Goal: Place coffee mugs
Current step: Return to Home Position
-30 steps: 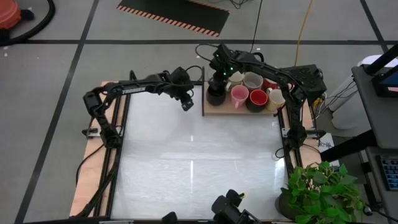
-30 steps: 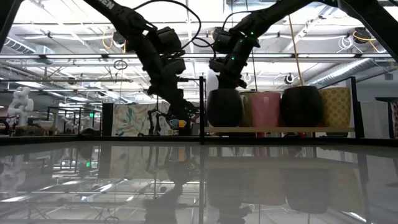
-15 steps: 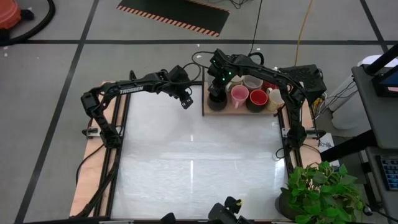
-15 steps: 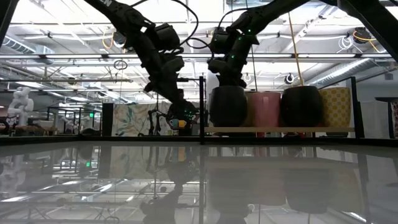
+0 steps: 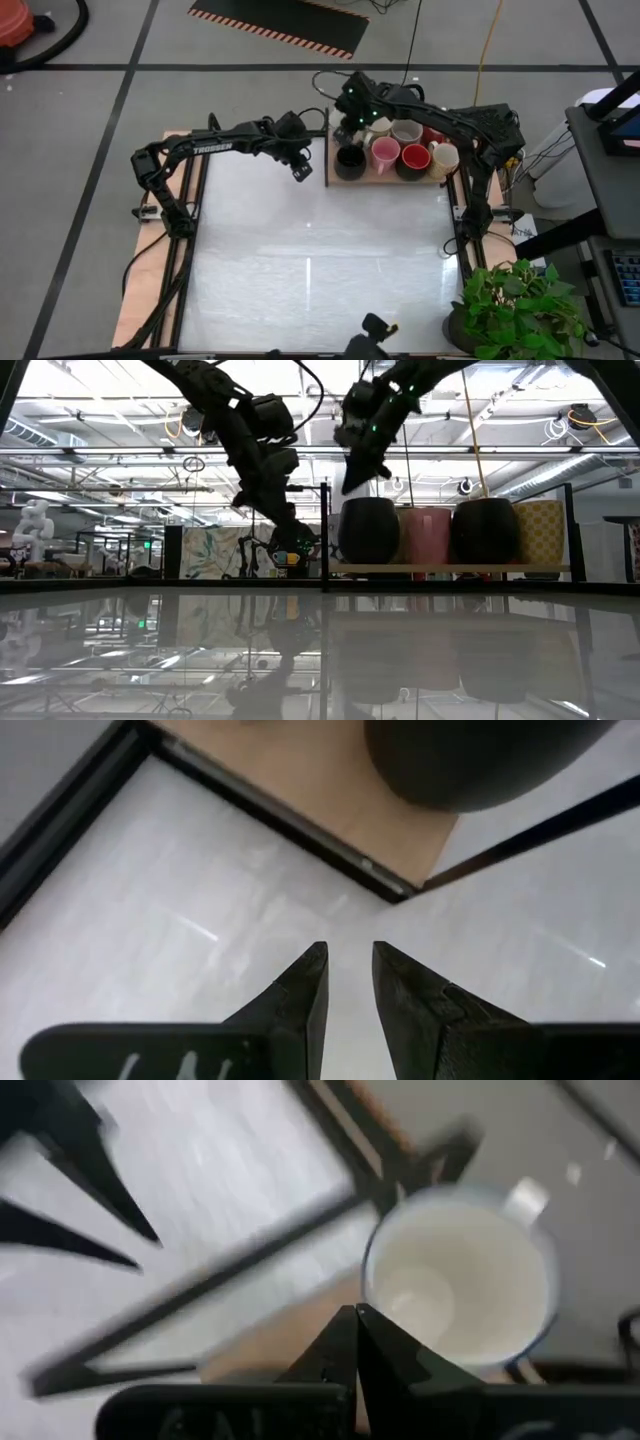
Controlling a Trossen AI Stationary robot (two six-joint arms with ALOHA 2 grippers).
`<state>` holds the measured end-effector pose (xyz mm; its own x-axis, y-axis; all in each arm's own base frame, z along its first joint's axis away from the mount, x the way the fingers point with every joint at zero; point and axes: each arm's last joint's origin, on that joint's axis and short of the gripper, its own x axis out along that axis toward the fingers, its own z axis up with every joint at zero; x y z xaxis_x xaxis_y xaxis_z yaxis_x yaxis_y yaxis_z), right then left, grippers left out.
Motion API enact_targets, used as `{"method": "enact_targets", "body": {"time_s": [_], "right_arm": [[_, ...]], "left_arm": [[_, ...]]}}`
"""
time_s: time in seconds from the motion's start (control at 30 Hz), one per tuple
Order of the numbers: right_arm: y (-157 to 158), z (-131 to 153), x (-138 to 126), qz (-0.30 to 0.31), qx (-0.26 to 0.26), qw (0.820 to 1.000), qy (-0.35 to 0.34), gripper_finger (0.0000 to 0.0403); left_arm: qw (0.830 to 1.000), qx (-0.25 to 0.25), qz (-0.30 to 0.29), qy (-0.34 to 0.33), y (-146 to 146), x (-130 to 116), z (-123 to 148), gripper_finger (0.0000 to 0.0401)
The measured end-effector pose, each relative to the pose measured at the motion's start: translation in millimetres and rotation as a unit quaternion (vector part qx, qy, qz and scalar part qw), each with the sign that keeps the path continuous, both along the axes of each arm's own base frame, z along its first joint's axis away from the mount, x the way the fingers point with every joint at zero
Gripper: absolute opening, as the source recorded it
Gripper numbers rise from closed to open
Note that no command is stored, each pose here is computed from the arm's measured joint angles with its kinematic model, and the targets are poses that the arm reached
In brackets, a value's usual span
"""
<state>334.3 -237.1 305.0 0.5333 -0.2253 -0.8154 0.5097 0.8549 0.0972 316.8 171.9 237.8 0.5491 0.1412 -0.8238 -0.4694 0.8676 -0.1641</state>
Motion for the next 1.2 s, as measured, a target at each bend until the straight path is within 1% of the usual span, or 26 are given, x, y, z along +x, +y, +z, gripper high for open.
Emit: {"method": "enact_targets", "body": {"time_s": [0.07,0.13,0.3,0.43,0.57,0.63,0.73,0.8,0.9,1.03,1.13,1.2], "right_arm": [[1.5,14.3,-1.8,0.003,-0.022,0.999,-0.033,0.0000],[5.4,29.4,-6.1,0.020,-0.039,0.997,-0.061,0.0000],[18.2,63.5,-21.1,0.071,-0.085,0.988,-0.107,0.0000],[30.8,86.4,-36.5,0.094,-0.098,0.982,-0.133,0.0000],[46.2,108.8,-53.2,0.132,-0.093,0.971,-0.174,0.0000],[54.3,118.5,-61.0,0.149,-0.085,0.966,-0.194,0.0000],[67.2,132.2,-71.3,0.164,-0.080,0.958,-0.220,0.0000],[76.8,139.9,-78.8,0.170,-0.082,0.956,-0.226,0.0000],[91.8,148.6,-89.1,0.182,-0.084,0.952,-0.230,0.0000],[111.7,147.8,-100.4,0.196,-0.084,0.946,-0.246,0.0000],[124.7,137.5,-105.8,0.196,-0.078,0.939,-0.273,0.0000],[132.4,128.6,-108.0,0.196,-0.080,0.929,-0.303,0.0000]], "left_arm": [[1.000,-0.012,0.008,0.012,-0.9,-1.5,2.5,0.0085],[0.999,-0.023,0.017,0.022,-1.5,-5.4,9.9,0.0085],[0.999,-0.028,0.020,0.027,-6.6,-15.6,37.8,0.0085],[1.000,0.015,-0.003,-0.011,-12.8,-27.4,66.3,0.0085],[0.995,0.088,-0.027,-0.049,-19.0,-43.4,96.1,0.0085],[0.989,0.127,-0.025,-0.071,-22.1,-51.8,111.4,0.0085],[0.981,0.164,-0.012,-0.102,-27.5,-64.4,130.9,0.0085],[0.976,0.179,-0.005,-0.122,-31.9,-74.8,143.1,0.0085],[0.968,0.196,-0.002,-0.155,-41.0,-90.9,160.5,0.0085],[0.960,0.198,-0.049,-0.191,-55.4,-110.0,175.8,0.0084],[0.961,0.185,-0.071,-0.191,-65.3,-121.4,179.2,0.0080],[0.964,0.173,-0.081,-0.184,-71.6,-128.2,179.3,0.0079]]}}
